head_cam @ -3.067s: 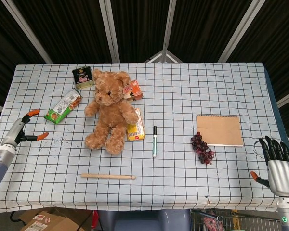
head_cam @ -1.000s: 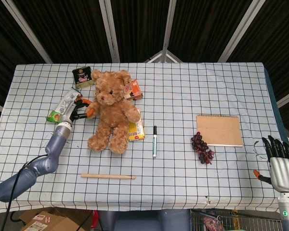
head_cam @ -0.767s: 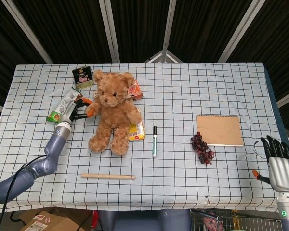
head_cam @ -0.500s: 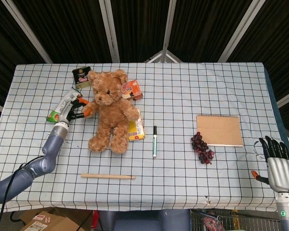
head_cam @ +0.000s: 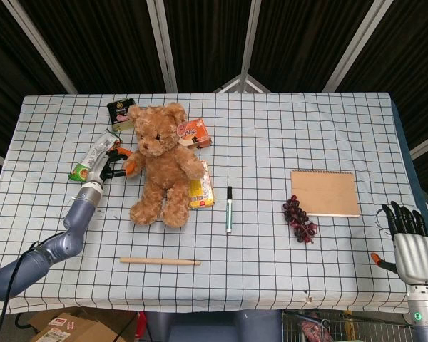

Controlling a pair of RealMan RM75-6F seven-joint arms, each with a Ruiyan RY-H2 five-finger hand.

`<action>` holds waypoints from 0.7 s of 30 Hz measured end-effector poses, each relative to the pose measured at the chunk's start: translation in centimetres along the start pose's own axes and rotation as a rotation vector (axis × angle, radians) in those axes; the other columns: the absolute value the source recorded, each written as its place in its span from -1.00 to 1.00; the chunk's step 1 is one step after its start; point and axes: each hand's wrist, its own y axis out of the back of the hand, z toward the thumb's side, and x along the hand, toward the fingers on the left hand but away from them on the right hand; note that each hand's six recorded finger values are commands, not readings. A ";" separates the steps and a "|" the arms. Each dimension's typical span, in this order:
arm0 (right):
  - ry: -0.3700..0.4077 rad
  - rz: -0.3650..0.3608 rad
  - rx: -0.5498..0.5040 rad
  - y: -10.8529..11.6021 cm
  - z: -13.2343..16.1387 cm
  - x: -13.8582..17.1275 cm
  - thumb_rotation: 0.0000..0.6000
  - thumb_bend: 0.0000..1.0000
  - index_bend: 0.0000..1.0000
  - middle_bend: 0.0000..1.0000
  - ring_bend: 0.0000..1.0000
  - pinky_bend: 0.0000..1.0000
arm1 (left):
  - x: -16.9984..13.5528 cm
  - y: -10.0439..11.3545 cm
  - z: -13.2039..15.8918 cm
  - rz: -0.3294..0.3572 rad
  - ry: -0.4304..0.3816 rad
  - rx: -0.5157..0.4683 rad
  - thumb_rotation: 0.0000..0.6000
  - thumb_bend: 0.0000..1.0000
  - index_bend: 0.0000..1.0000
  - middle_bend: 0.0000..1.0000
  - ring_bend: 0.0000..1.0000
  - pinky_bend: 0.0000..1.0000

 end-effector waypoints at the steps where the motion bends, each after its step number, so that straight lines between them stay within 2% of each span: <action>1: -0.001 0.000 0.000 0.0 0.0 0.0 1.00 -0.66 -0.95 -1.00 -0.99 -1.00 | 0.0 -0.1 0.3 0.001 -0.008 0.003 1.00 0.00 -0.16 -0.06 -0.93 -0.98; 7: -0.001 -0.004 -0.003 0.1 0.0 0.0 1.00 -0.66 -0.95 -1.00 -0.99 -1.00 | -0.3 -0.6 1.5 0.006 -0.048 0.016 1.00 0.00 -0.17 -0.07 -0.93 -0.98; 11: 0.001 -0.008 -0.005 0.2 0.0 0.1 1.00 -0.66 -0.95 -1.00 -0.99 -1.00 | -0.3 -0.5 0.9 0.013 -0.030 0.018 1.00 -0.02 -0.19 -0.10 -0.93 -0.98; 15: 0.001 -0.008 -0.007 0.3 0.0 0.2 1.00 -0.66 -0.95 -1.00 -0.99 -1.00 | -0.2 -0.4 0.4 0.018 -0.015 0.006 1.00 -0.04 -0.29 -0.21 -0.94 -0.98; 21: 0.002 -0.007 -0.009 0.2 0.1 0.2 1.00 -0.66 -0.95 -1.00 -0.99 -1.00 | -0.4 -0.5 1.2 0.019 -0.047 -0.027 1.00 -0.05 -0.39 -0.32 -0.98 -0.99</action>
